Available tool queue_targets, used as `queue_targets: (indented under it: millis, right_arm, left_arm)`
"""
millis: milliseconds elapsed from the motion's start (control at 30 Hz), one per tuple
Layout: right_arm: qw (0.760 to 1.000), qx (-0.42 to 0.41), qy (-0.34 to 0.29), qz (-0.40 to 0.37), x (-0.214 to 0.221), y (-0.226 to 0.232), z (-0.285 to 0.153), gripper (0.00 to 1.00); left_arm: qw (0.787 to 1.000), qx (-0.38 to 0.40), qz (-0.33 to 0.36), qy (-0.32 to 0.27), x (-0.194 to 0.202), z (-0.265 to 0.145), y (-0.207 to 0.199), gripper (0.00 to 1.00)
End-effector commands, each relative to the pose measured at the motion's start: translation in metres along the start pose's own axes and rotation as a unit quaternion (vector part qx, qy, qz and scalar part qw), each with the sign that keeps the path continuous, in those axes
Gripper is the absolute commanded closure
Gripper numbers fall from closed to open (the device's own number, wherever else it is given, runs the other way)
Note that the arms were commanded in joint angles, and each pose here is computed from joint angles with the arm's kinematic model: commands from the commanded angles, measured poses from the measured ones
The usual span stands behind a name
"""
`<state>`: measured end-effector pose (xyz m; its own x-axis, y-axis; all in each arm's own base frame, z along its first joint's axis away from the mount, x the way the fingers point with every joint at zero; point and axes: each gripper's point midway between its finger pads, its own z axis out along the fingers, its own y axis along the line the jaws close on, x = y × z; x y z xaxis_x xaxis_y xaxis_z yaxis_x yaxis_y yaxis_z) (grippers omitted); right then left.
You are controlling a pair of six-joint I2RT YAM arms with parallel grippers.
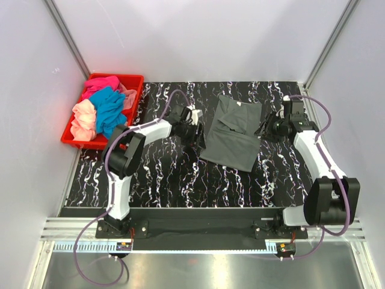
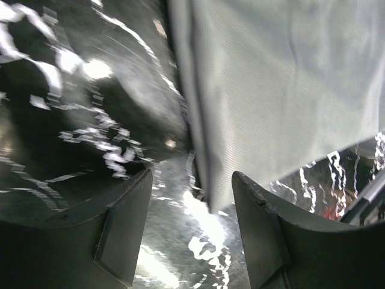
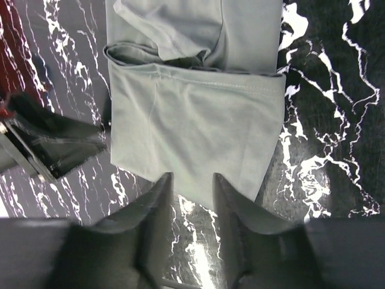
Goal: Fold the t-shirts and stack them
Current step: Fold the tshirt
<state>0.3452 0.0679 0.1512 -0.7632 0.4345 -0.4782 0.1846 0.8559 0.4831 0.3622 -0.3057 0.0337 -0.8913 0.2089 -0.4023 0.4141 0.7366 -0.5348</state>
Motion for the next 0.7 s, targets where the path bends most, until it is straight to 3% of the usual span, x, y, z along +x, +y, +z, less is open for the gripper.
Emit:
queue_targets:
  millis: [0, 100, 367, 467, 500, 600, 667]
  right_arm:
    - [0.999, 0.004, -0.045, -0.005, -0.039, 0.000, 0.008, 0.54]
    - [0.999, 0.002, -0.050, 0.018, -0.067, -0.007, 0.030, 0.48]
    - [0.998, -0.013, -0.049, 0.038, -0.092, -0.003, 0.053, 0.47]
    - [0.998, -0.001, -0.048, 0.035, -0.091, -0.008, 0.052, 0.47]
    - [0.998, 0.001, -0.047, 0.032, -0.091, -0.008, 0.052, 0.47]
    - [0.999, 0.004, -0.040, 0.031, -0.086, -0.009, 0.049, 0.48]
    - [0.999, -0.003, -0.032, 0.032, -0.081, -0.007, 0.046, 0.49]
  left_arm:
    - [1.000, 0.015, -0.007, 0.022, 0.027, 0.005, -0.015, 0.37]
    - [0.999, 0.001, -0.005, 0.034, 0.039, 0.011, -0.014, 0.37]
    - [0.998, -0.022, 0.000, 0.056, 0.059, 0.023, -0.009, 0.41]
    - [0.997, -0.055, -0.006, 0.057, 0.061, 0.021, 0.003, 0.54]
    - [0.996, -0.062, -0.008, 0.057, 0.061, 0.020, 0.004, 0.71]
    - [0.995, -0.079, -0.024, 0.062, 0.065, 0.017, 0.008, 1.00]
    - [0.994, -0.081, -0.033, 0.060, 0.068, 0.012, 0.005, 1.00]
